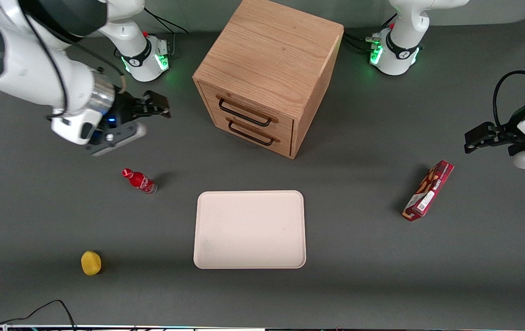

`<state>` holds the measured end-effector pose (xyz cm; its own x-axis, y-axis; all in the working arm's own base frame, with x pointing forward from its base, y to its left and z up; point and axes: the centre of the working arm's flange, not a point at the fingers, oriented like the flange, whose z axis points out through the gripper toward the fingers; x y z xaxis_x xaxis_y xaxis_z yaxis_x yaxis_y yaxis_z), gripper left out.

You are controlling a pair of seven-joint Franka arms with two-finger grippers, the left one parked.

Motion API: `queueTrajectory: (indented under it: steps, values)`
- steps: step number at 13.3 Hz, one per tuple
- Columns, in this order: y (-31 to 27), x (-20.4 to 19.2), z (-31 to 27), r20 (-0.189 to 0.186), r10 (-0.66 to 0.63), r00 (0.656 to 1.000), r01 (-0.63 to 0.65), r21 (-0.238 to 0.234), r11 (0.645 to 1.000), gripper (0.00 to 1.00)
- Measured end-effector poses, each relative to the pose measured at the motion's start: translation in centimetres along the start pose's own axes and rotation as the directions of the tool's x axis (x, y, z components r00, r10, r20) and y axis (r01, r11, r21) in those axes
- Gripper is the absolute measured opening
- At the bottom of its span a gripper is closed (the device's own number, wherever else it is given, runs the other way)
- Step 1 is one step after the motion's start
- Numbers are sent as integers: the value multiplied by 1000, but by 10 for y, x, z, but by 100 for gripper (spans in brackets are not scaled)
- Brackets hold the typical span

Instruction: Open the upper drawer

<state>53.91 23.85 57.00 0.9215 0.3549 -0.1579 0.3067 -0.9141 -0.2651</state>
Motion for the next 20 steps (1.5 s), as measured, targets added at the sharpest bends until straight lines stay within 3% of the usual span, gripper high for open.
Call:
queueTrajectory:
  steps: [4, 7, 11, 20]
  values:
    - [-12, 20, 28, 37, -127, 991, 123, 89, 988, 100]
    - [-36, 41, 41, 38, -189, 981, 184, 107, 977, 100]
    - [-63, 56, 71, 66, -298, 952, 288, 126, 949, 100]
    - [-91, 73, 108, 13, -476, 879, 470, 130, 873, 100]
